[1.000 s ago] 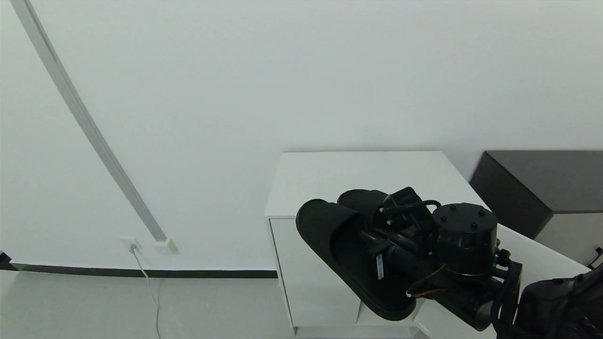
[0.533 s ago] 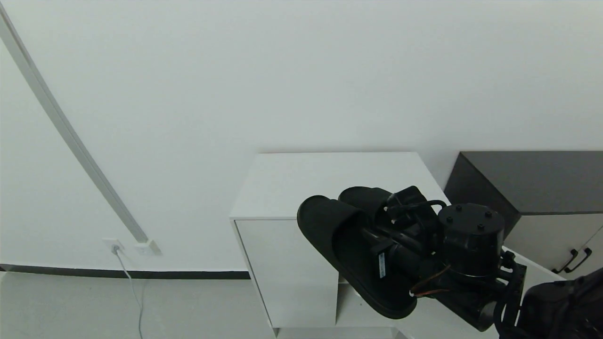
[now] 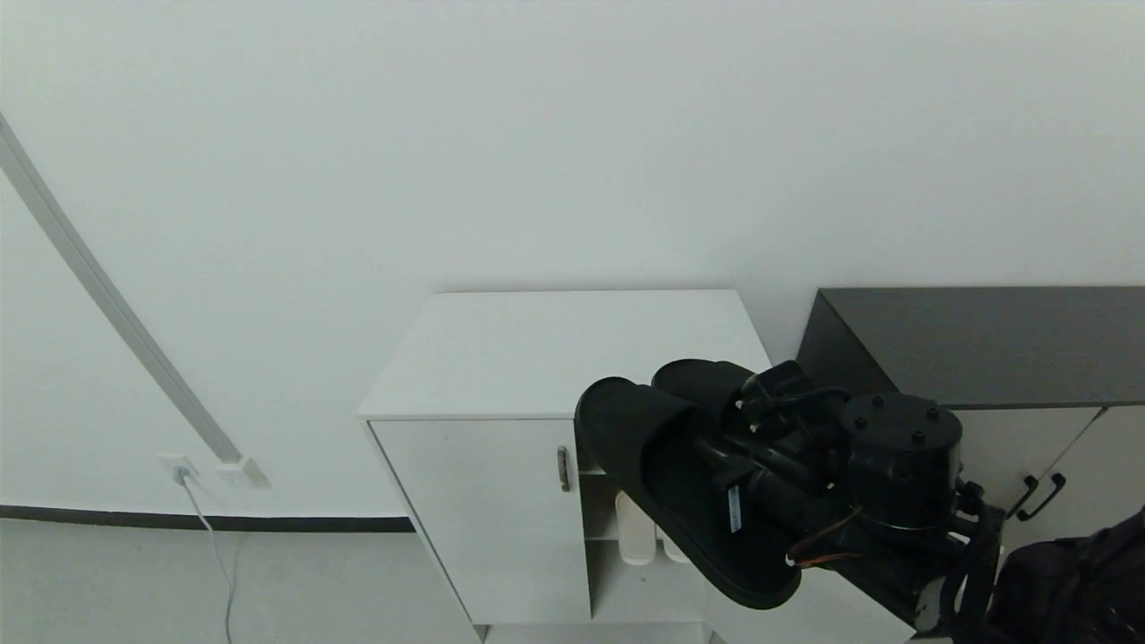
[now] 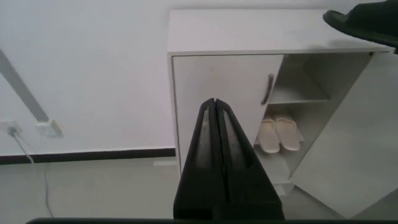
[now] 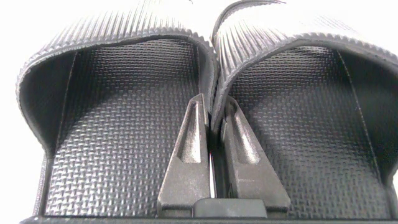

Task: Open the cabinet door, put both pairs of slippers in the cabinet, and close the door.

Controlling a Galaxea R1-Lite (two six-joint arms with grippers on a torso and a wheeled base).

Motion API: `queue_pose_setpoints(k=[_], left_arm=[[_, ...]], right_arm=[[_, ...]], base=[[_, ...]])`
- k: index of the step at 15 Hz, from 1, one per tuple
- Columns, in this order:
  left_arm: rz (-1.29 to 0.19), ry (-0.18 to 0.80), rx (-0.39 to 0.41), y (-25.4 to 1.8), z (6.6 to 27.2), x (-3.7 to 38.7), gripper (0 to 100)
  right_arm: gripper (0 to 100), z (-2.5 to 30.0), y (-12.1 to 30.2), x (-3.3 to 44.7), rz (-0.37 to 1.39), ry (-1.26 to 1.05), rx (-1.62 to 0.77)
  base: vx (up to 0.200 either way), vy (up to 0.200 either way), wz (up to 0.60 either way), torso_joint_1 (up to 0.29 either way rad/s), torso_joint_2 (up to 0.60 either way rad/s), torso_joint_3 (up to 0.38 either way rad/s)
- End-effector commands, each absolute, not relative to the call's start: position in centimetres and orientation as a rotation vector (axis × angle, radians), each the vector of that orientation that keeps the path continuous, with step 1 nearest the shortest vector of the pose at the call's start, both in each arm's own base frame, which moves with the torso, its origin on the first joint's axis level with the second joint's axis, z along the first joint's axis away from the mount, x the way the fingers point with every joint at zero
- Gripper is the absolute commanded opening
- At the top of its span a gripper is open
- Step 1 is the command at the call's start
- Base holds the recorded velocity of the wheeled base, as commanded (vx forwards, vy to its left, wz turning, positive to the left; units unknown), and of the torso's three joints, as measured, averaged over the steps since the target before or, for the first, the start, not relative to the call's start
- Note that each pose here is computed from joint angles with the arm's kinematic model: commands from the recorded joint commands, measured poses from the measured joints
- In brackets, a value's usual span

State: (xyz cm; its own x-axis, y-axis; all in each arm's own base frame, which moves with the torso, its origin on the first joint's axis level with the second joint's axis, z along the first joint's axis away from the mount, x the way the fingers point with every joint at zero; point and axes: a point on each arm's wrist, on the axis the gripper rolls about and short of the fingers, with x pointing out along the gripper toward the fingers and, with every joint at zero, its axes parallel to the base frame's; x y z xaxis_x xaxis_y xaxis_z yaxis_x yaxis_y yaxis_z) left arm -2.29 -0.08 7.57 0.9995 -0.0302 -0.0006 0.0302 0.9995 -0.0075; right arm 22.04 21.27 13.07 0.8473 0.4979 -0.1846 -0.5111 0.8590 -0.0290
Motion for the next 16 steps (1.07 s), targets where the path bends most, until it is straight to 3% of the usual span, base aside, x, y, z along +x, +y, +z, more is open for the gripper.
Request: queue_pose_setpoints(k=[1,11,16], left_arm=[[-0.031,0.002,-0.008,-0.08,7.58,-2.28,0],[-0.031,0.002,-0.008,-0.08,7.58,-2.28,0],[-0.031,0.002,-0.008,-0.08,7.58,-2.28,0]], right_arm=[[0,12.88,21.38,22.04,0.535,0.176,-0.08],[0,12.4,21.52,21.83,0.545,0.19,-0.088],[0,12.27,21.68,22.0,0.545,0.164,-0.079]], base=[[0.0,0.0,0.0,0.0,0.0,0.0],[0.0,0.0,0.0,0.0,0.0,0.0],[0.0,0.0,0.0,-0.139,0.3,0.163]])
